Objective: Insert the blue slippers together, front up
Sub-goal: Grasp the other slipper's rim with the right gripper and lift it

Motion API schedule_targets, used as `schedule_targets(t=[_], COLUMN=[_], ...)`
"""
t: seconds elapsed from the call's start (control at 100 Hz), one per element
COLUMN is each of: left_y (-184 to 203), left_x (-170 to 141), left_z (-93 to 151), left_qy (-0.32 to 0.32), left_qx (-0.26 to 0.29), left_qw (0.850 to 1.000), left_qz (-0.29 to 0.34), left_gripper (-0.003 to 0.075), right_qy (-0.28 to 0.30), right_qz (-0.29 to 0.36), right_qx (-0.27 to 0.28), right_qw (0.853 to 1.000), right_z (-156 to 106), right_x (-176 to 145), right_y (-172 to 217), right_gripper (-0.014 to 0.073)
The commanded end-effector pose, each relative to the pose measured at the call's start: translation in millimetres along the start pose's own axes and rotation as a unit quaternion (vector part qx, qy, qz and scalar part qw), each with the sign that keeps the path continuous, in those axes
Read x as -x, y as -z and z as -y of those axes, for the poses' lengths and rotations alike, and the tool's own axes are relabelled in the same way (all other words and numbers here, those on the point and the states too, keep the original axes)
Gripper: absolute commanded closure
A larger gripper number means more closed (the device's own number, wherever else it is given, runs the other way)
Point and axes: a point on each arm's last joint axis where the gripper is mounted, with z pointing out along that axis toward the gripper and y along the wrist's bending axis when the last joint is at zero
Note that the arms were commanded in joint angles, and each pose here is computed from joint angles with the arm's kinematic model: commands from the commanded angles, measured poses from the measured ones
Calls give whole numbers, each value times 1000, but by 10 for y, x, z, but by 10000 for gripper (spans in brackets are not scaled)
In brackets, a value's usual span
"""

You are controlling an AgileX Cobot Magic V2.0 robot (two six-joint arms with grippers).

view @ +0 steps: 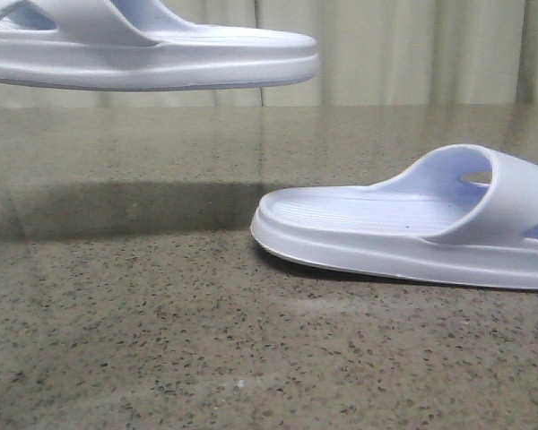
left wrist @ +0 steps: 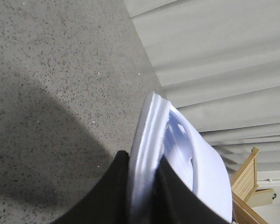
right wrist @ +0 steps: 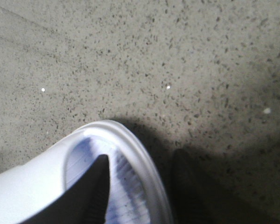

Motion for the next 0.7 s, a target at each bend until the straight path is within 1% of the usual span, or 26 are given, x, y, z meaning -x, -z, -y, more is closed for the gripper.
schedule_targets(t=[0.0,0.05,0.18,0.25,0.3,0.43,0.6,0.69], left_y=[9,9,9,9,9,9,9,9], left_x=[2,2,2,2,2,2,2,2], left_z=[133,133,133,133,133,133,133,133], left_qy=[12,12,12,12,12,12,12,12], left_qx=[-35,-35,-35,-35,-35,-35,-35,-35], left_qw=[999,999,999,999,999,999,999,999], left_qz=[-10,-10,-10,-10,-10,-10,-10,-10], left_gripper=[695,695,695,695,695,695,695,695], right_qy=[-3,-3,-2,-2,-1,-1,-1,-6], right_qz=[-5,-5,-5,-5,-4,10,45,76], right_qx=[-1,-1,-1,-1,-1,3,14,25], right_qw=[1000,1000,1000,1000,1000,1000,999,997], right_z=[-21,-21,-21,-21,-21,-28,-48,-67], right_x=[17,17,17,17,19,44,108,163], right_y=[-3,-3,-3,-3,-3,-3,5,19], right_gripper=[419,447,475,510,552,704,702,702])
